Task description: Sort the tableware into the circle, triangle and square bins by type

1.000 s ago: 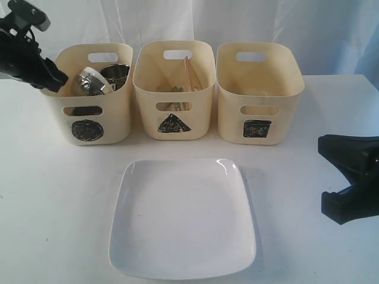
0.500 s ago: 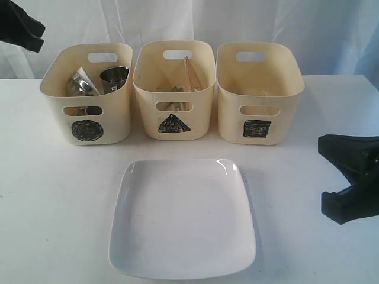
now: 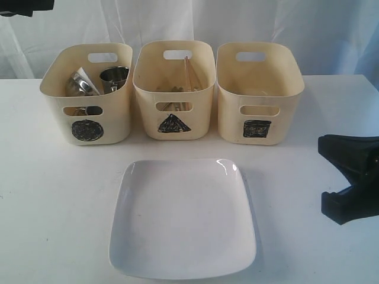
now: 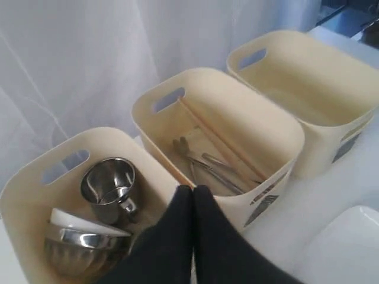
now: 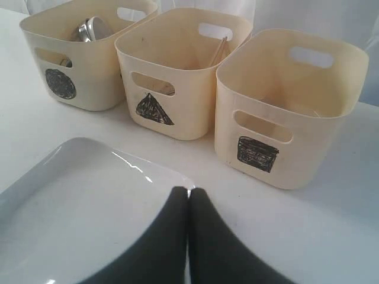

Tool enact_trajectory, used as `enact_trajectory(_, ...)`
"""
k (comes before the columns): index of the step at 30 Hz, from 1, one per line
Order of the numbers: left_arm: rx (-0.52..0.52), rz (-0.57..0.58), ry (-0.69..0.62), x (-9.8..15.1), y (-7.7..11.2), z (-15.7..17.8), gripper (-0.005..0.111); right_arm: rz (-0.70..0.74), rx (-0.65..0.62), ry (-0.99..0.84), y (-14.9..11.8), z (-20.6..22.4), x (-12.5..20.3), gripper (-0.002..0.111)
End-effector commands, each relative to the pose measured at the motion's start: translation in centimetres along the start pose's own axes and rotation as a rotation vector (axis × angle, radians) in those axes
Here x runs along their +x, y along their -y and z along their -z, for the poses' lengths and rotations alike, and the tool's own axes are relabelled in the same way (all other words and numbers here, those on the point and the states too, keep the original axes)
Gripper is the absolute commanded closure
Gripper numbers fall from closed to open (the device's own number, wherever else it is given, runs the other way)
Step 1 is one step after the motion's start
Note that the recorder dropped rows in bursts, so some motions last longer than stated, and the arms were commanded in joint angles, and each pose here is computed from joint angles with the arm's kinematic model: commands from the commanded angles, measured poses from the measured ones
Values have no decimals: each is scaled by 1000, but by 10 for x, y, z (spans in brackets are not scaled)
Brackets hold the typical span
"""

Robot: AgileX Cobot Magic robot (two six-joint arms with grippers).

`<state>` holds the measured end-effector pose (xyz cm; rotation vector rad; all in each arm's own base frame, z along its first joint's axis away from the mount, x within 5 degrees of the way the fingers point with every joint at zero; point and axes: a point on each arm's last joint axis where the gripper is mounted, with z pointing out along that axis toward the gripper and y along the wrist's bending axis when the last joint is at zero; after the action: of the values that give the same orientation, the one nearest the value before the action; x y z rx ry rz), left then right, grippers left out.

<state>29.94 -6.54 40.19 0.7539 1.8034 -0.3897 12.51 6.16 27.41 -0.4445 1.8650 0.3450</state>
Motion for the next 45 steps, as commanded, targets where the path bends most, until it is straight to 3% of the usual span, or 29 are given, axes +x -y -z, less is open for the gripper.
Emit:
enact_trajectory(1,23,9,67,8,19,17,107,-2,-1,0,0,1,1,108)
enact_trajectory(5,12,41,71,34,37,29,107,-2,-1,0,0,1,1,108)
enact_trajectory(13,49,107,172,94,91,65,107,-7,-3,-4,0,1,1,108)
enact_trajectory(17,132,148,181,113,113,76,107,-224,-59,-192,-7,-5,17,108)
enact_trajectory(19,175,244,157,126,121,77,107,-369,-53,-331,-8,-17,28,108)
enact_trajectory(22,202,345,111,143,127,75,107,-412,-28,-461,-7,-39,38,108)
enact_trajectory(30,225,415,14,158,132,73,107,-413,-23,-649,-5,-87,38,108)
enact_trajectory(33,256,415,-7,159,135,74,107,-353,-41,-669,-4,-102,35,99)
enact_trajectory(38,291,423,-13,159,139,75,107,-342,-41,-709,-3,-124,36,61)
enact_trajectory(40,295,425,-14,159,139,75,107,-344,-35,-728,-2,-132,39,52)
enact_trajectory(45,318,428,-16,159,141,75,107,-354,-6,-778,1,-153,56,55)
